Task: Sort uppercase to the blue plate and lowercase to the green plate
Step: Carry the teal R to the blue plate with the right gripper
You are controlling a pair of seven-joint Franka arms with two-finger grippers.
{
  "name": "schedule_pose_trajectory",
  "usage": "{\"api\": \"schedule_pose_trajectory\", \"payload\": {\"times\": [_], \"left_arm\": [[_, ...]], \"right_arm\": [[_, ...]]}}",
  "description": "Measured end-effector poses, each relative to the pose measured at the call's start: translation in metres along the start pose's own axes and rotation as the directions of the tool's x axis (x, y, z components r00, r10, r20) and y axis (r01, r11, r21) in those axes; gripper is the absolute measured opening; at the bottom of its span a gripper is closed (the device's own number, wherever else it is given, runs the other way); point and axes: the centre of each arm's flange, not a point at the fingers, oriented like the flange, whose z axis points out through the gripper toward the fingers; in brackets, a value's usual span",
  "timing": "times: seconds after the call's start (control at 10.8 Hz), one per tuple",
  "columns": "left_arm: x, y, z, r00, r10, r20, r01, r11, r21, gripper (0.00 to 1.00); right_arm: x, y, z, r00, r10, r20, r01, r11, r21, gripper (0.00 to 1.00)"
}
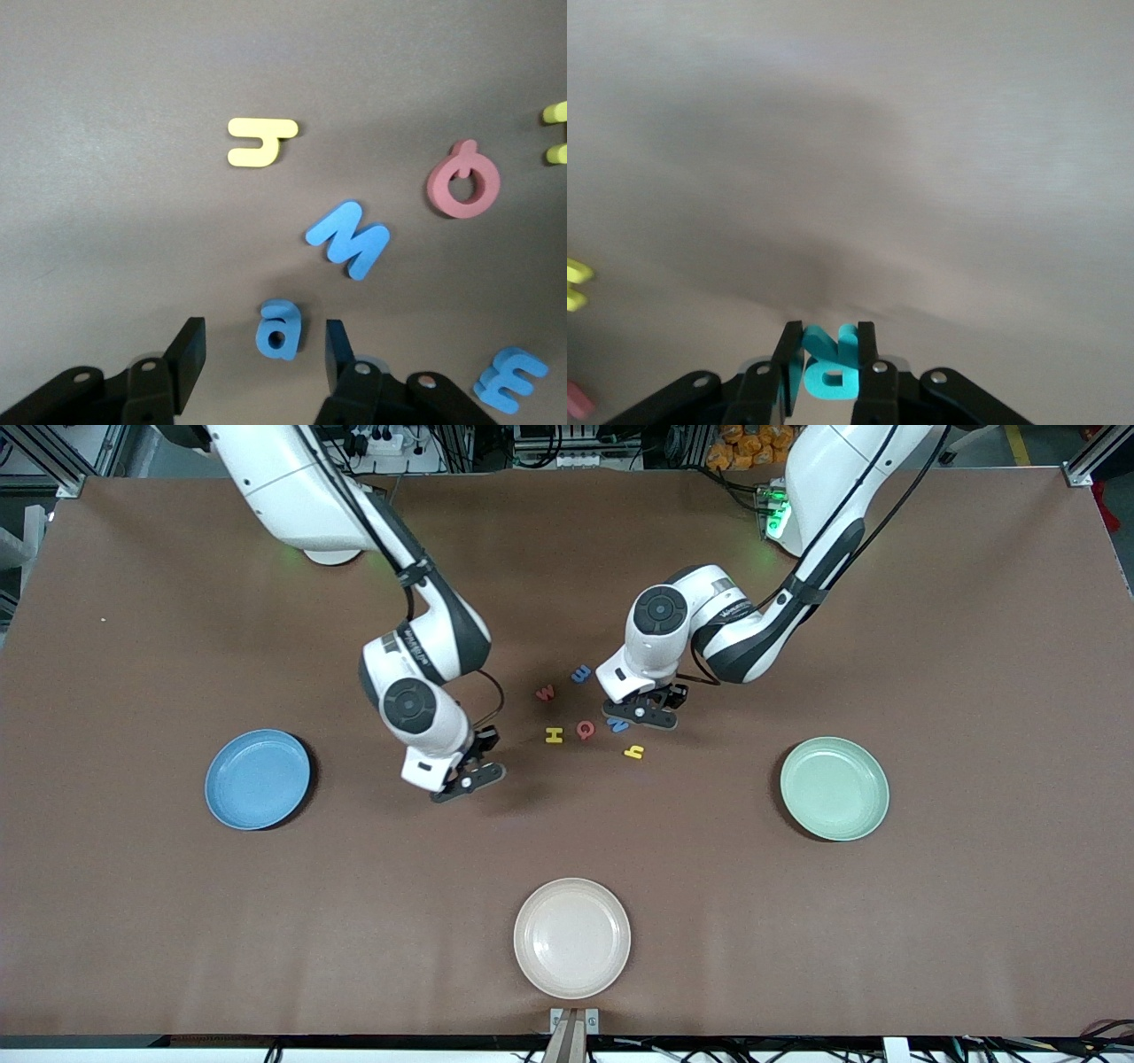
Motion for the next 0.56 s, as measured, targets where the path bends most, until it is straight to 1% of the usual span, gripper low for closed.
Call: {"api": "schedule_pose_trajectory", "payload": {"times": [0.28, 0.46, 0.56], "left_arm": [[-0.003, 0.004, 0.005, 0.999, 0.046, -0.014, -0.045, 0.999, 0.025, 0.63], [-0.004, 0.005, 0.012, 0.997, 0.075, -0.017, -0.074, 0.996, 0.042, 0.63], [-0.004, 0.005, 0.015, 0.997, 0.077, -0.018, -0.077, 0.996, 0.038, 0.63]], "right_arm": [[-0.007, 0.078, -0.03, 0.997, -0.062, 0.036, 0.064, 0.997, -0.045, 0.29], [-0.017, 0.115, -0.058, 0.991, -0.113, 0.074, 0.121, 0.986, -0.114, 0.29], [-0.023, 0.13, -0.072, 0.988, -0.129, 0.089, 0.14, 0.981, -0.134, 0.29]]}}
